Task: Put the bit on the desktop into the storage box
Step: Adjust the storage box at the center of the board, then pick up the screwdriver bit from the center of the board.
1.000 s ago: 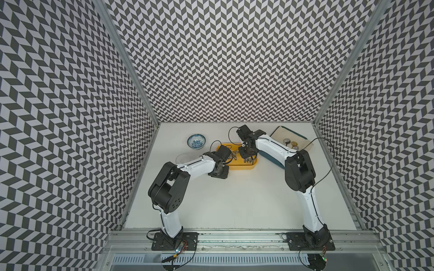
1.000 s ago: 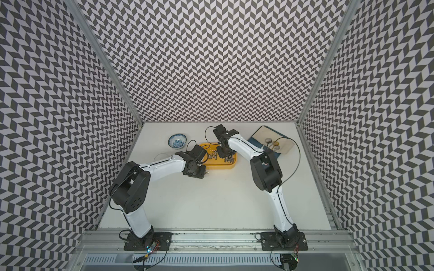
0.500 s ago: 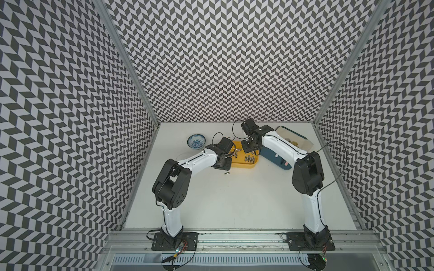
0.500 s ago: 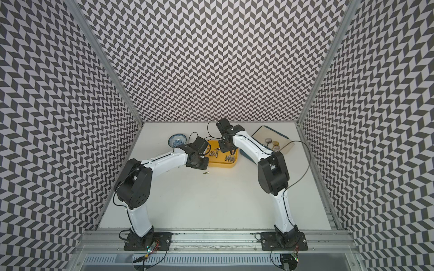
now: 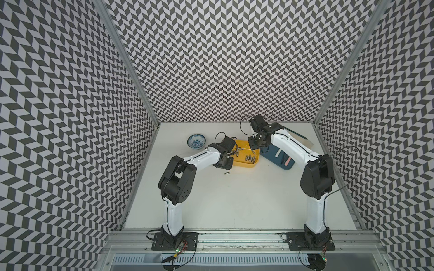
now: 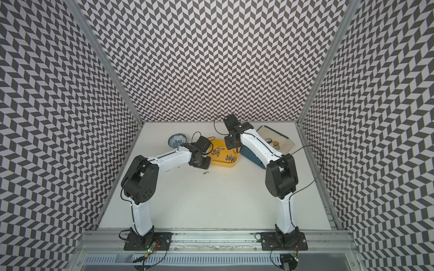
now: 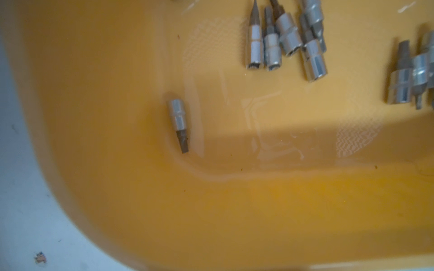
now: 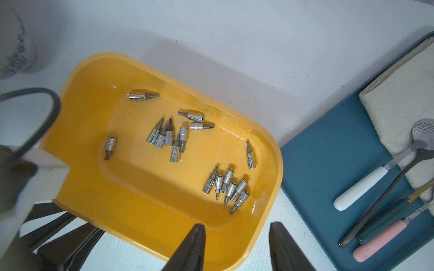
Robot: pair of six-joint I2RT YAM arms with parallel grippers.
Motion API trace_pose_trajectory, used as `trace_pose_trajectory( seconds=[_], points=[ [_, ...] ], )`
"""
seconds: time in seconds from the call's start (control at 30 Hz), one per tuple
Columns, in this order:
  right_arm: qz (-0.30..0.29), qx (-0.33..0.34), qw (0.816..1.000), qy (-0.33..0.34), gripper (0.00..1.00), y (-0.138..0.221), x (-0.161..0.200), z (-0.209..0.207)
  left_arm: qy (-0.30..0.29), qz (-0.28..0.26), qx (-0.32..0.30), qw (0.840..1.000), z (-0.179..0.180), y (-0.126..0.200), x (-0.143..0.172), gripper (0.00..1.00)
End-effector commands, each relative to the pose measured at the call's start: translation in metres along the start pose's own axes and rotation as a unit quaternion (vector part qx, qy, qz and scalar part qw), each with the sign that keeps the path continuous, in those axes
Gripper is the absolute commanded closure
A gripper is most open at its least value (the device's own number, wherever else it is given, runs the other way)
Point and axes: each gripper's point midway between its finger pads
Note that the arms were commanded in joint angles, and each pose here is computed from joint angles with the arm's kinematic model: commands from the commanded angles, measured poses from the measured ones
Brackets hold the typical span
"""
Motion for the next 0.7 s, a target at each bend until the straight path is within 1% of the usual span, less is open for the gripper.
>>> trace_pose_trajectory(
  seconds=[0.0,0.23,0.53,0.67],
  points=[
    [-0.017,-0.009,1.000,-0.007,0.51,0.014,-0.007,0.001,-0.003,-0.010,0.015,1.000,-0.006,0.013,0.006,0.60],
    [-0.019,-0.013,1.000,-0.009,0.51,0.016,-0.008,0.002,-0.021,-0.011,0.021,0.999,-0.018,0.018,0.014,0.60],
    [-0.018,-0.012,1.000,-0.009,0.51,0.016,-0.008,0.001,-0.037,0.000,0.030,0.999,-0.030,0.010,0.018,0.59],
    [-0.019,-0.014,1.000,-0.009,0.51,0.017,-0.009,0.002,-0.040,0.005,0.022,0.999,-0.028,0.007,0.020,0.60]
  ],
)
Point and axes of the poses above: each gripper's point midway between its finger pads, its own y axis back along the fingers, its own z axis along the line the jaws close on, x = y × z, and after that the axes turned 11 degrees about -y, right-handed
